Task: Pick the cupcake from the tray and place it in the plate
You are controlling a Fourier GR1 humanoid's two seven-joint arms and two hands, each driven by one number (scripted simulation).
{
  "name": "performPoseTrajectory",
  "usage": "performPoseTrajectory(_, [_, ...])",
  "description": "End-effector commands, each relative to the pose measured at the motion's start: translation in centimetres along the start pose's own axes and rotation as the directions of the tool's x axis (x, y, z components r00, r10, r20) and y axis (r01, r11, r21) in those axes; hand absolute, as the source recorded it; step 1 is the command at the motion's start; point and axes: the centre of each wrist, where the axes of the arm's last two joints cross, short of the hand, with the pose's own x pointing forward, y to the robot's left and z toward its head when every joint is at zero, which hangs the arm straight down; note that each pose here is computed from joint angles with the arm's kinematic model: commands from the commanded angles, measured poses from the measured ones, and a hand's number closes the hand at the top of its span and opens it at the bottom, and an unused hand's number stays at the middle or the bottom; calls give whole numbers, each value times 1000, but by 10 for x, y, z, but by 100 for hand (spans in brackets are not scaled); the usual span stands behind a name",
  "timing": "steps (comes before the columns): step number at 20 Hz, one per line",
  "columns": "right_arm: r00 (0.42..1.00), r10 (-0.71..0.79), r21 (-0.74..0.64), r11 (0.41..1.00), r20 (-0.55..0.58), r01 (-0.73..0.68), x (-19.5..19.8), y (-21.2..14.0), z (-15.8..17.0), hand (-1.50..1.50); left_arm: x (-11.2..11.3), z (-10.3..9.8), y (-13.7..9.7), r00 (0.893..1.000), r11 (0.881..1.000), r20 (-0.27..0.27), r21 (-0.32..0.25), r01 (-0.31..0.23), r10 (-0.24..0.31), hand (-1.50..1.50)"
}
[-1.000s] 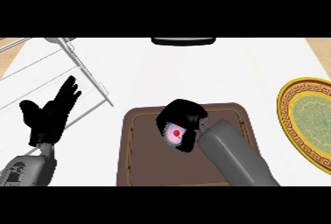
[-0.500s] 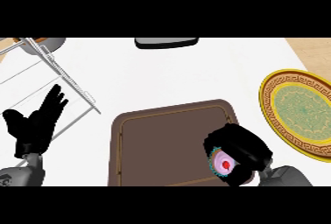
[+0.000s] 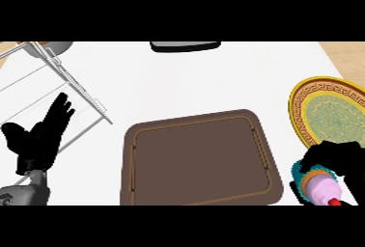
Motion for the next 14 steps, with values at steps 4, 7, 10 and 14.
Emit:
performPoseTrajectory(4, [973, -79, -165, 985, -217, 43, -19, -44, 56, 150, 5, 1, -21, 999, 997, -16, -67, 33, -34, 0])
performPoseTrajectory(7, [955, -158, -221, 970, -251, 102, -35, -59, 42, 150, -4, -6, -4, 1000, 996, -2, -85, 7, -8, 0])
performPoseTrajectory(10, [943, -162, -247, 965, -291, 90, -84, -78, 60, 150, 10, -15, -28, 1000, 996, -3, -84, 7, -7, 0])
performPoseTrajectory(14, [928, -118, -220, 975, -355, 40, -123, -79, 64, 150, 12, -17, -36, 1000, 996, -13, -83, 23, -24, 0])
